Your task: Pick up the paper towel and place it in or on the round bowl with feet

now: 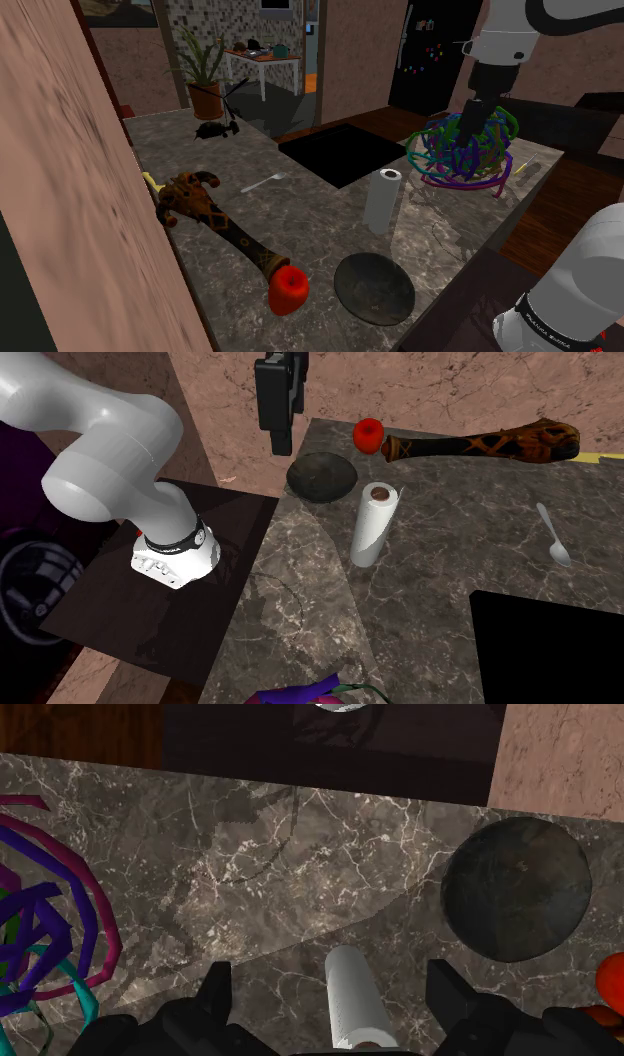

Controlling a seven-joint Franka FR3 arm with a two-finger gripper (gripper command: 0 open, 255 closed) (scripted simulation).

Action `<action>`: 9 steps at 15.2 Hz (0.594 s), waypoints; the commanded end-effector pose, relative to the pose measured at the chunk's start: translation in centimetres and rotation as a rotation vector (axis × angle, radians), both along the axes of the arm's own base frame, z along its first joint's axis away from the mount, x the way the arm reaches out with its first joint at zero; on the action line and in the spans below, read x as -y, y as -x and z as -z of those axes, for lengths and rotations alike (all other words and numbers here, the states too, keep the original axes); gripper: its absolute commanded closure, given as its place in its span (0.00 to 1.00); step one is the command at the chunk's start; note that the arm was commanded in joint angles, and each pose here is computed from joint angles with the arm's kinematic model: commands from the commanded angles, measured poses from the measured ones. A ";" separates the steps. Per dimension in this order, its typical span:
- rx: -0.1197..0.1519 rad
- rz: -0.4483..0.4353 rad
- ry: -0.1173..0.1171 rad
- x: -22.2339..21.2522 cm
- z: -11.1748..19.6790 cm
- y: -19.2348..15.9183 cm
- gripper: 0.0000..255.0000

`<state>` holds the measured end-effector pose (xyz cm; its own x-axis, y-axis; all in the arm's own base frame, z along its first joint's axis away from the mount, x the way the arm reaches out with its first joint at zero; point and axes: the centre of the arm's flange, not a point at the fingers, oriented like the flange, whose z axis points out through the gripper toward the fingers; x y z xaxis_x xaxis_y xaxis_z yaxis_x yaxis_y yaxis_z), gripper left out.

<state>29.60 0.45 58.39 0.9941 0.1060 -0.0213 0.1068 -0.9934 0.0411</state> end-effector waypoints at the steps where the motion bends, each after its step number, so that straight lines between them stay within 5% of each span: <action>1: 0.000 0.000 0.000 0.0 0.0 0.0 0.00; 9: 0.007 0.030 -0.015 -3.1 7.6 -6.5 0.00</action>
<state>35.14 2.91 51.68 0.9966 0.0805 -0.0157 0.0809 -0.9963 0.0293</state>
